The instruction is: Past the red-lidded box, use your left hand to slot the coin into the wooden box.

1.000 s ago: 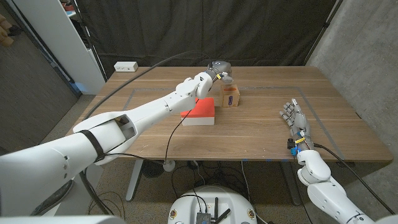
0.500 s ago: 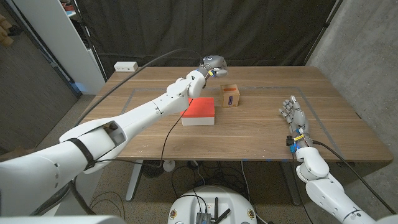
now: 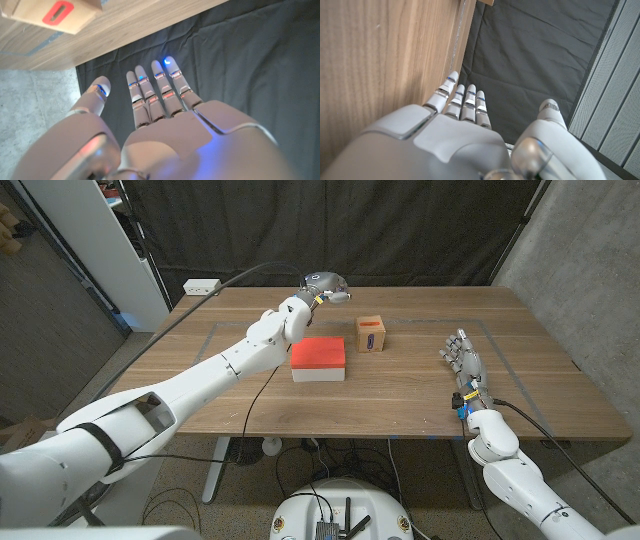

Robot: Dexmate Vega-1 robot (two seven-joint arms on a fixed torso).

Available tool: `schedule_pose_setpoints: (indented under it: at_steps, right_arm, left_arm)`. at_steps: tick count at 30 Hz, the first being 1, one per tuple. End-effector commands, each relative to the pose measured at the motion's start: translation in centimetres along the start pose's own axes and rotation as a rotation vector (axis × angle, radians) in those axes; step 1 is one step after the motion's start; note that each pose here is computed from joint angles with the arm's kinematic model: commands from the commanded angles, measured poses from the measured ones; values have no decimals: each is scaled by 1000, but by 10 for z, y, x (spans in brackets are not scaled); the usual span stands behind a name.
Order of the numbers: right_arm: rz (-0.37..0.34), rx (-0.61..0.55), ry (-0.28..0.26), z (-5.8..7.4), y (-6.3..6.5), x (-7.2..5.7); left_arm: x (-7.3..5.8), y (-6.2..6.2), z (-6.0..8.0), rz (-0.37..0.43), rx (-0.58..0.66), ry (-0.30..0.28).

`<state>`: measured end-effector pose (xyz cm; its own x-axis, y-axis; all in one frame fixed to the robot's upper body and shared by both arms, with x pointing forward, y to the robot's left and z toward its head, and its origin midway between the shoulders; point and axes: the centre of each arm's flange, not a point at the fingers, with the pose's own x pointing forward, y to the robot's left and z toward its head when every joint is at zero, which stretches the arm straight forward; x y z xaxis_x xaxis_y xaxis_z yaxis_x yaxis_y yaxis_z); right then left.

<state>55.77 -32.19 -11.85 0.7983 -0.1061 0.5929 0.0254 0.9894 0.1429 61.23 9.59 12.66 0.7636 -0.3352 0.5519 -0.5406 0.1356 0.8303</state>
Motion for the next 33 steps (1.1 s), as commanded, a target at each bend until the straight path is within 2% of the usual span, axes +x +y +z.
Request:
schedule_pose_setpoints:
  at_steps: [1, 8, 19, 23, 28, 33]
  right_arm:
    - [10, -18, -1, 3, 16, 1]
    - [18, -23, -12, 6, 27, -2]
    - [61, -34, -13, 7, 53, 0]
    - [68, -32, -19, 9, 64, 0]
    - [83, -25, -27, 13, 75, -1]
    - [117, -33, -37, 17, 80, 0]
  left_arm:
    - [-45, -2, -28, -15, -44, 58]
    - [-76, -12, -49, 44, -190, 62]
    - [-116, -31, -93, 94, -468, 77]
    - [-132, -39, -106, 126, -586, 60]
    - [-147, -45, -119, 150, -667, 77]
    - [-163, -56, -131, 172, -836, 76]
